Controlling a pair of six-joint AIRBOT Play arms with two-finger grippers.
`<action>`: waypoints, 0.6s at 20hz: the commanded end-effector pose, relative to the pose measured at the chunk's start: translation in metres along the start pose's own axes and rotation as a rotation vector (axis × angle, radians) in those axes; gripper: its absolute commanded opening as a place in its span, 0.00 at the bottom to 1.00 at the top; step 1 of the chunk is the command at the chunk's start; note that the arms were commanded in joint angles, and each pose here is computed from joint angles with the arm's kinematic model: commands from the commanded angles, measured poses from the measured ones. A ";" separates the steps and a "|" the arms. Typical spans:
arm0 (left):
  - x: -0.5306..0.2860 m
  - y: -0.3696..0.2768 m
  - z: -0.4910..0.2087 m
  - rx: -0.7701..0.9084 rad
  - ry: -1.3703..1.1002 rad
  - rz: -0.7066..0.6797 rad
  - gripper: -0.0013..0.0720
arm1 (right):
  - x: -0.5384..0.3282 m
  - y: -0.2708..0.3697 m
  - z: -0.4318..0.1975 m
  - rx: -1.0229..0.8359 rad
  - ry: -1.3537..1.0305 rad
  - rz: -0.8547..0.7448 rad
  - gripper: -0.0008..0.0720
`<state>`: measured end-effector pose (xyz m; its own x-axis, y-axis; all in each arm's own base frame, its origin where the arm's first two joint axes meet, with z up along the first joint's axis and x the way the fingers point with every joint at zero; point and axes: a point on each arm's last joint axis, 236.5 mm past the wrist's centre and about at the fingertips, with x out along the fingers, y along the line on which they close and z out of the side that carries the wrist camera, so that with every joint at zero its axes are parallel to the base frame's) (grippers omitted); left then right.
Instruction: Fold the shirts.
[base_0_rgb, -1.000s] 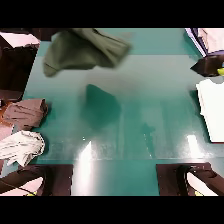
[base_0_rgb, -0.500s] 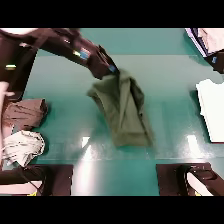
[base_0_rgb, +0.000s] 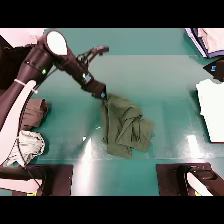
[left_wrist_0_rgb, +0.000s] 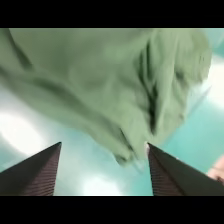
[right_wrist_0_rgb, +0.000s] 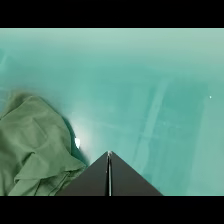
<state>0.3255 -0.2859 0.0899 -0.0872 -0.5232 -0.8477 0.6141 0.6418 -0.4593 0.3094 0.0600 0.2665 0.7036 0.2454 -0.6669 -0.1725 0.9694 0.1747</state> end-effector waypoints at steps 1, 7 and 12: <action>0.038 -0.011 -0.047 -0.109 0.032 -0.074 0.86 | 0.000 0.000 0.000 -0.001 -0.002 -0.002 0.04; 0.118 -0.036 -0.098 -0.158 -0.011 -0.082 0.86 | 0.000 0.000 0.000 -0.002 0.000 -0.001 0.04; 0.140 -0.042 -0.081 -0.166 -0.098 -0.052 0.86 | 0.000 0.000 -0.002 -0.001 0.010 -0.002 0.04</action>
<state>0.2183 -0.3278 -0.0234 -0.0998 -0.5813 -0.8075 0.4936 0.6758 -0.5475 0.3094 0.0596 0.2661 0.7031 0.2436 -0.6681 -0.1717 0.9698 0.1730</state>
